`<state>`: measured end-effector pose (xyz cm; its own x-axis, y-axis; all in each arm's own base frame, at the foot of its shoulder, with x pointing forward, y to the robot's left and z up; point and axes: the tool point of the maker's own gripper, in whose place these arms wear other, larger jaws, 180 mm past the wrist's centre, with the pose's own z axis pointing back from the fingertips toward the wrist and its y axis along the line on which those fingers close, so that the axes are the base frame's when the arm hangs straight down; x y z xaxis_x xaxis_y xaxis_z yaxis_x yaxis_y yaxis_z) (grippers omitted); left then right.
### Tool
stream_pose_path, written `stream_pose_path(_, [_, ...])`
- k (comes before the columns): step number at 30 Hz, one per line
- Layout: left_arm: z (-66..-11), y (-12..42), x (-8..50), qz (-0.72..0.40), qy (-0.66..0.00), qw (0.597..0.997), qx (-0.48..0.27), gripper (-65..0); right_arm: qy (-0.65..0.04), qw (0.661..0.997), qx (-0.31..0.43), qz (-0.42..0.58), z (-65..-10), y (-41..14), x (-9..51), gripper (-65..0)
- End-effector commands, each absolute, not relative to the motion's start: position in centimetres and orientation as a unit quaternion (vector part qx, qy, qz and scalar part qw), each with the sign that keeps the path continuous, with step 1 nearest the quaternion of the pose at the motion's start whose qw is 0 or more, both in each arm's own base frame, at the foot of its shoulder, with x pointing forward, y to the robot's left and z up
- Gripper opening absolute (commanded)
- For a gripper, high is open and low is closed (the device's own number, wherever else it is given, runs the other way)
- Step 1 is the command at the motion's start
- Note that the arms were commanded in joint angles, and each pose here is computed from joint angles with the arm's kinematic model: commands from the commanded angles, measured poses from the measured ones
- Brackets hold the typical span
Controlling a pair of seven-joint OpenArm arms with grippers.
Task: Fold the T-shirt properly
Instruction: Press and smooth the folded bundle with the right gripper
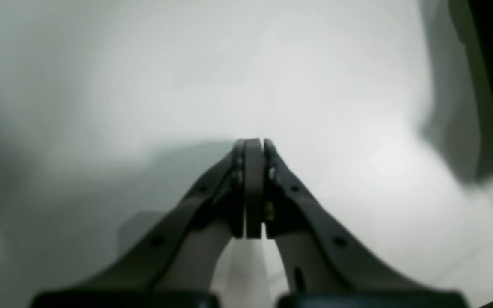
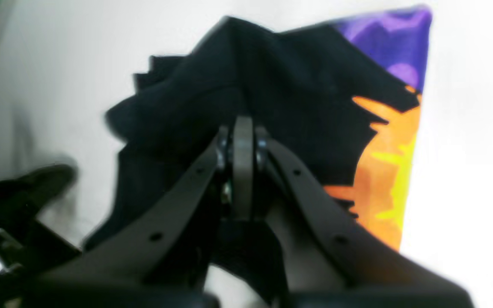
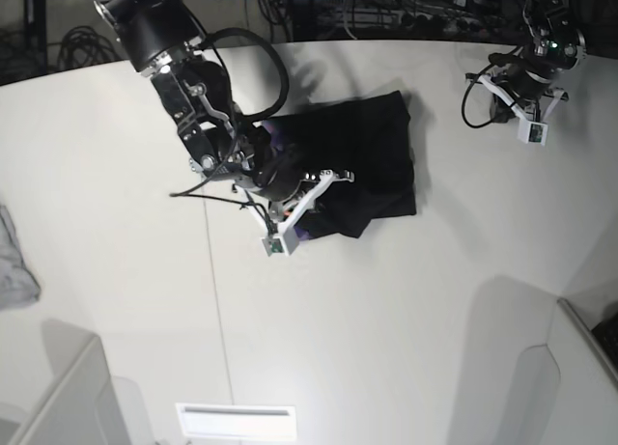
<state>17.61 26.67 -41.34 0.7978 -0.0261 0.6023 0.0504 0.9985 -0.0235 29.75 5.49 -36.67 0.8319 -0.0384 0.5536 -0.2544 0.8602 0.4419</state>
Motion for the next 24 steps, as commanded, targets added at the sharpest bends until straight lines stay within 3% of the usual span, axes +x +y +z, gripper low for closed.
stream_pose_path(1, [-40.4,26.8,18.3,-0.028,-0.335,0.942,-0.019,-65.0,-0.307,0.911,0.267,0.069,-35.5,6.4,30.6,-65.0])
stream_pose_path(8, [-40.5,26.8,18.2,-0.027,-0.334,0.942,-0.019,-65.0,-0.28,0.915,0.273,0.105,-37.8,10.4,29.1,-65.0])
stream_pose_path(24, [-40.4,26.4,18.3,-0.03,-0.336,0.941,-0.022,-65.0,-0.287,0.892,0.317,0.148,-34.1,17.5,29.7,-65.0])
